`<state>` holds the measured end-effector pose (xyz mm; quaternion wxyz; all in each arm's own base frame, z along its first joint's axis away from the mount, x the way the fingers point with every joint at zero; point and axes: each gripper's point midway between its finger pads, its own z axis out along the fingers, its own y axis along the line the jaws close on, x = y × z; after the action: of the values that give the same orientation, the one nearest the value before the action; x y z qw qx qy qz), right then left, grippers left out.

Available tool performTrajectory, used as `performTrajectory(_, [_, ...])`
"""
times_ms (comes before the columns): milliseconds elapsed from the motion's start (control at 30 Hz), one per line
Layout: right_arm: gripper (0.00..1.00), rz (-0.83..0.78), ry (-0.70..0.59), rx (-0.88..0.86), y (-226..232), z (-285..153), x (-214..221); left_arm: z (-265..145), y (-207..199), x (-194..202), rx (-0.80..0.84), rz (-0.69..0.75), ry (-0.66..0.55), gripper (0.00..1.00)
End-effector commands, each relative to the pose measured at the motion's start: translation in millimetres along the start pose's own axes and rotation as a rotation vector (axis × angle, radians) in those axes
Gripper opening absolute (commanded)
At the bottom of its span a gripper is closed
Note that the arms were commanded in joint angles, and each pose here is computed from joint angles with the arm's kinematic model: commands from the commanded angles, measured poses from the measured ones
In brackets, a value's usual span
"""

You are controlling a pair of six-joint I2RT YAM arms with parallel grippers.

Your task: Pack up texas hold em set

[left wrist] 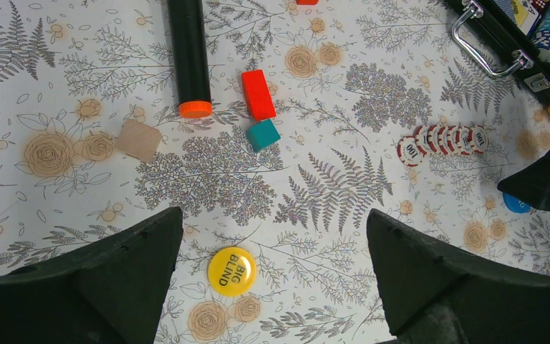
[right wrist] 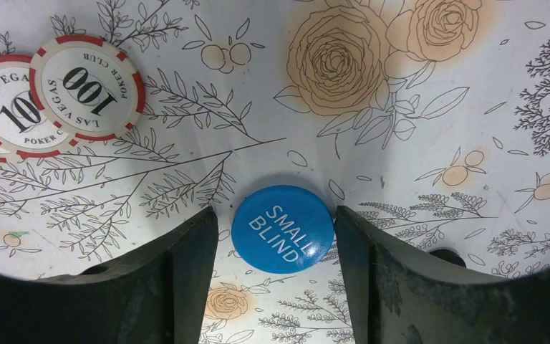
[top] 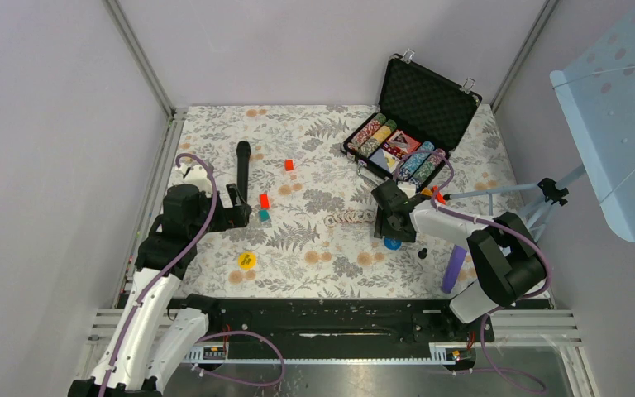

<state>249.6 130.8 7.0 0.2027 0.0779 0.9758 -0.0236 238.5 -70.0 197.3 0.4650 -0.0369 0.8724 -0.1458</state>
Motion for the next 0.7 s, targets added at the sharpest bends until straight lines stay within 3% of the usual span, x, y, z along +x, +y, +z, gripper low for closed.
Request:
performTrajectory(0, [0.67,-0.01,0.123,0.072,-17.1,4.9,40.0,1.6,-5.5,-5.3,0.031,0.015,-0.024,0.99])
performTrajectory(667, [0.66,-0.033,0.135,0.118,-24.3,-3.2,47.0,1.3,-6.0,-5.4,0.033,0.015,-0.025,0.99])
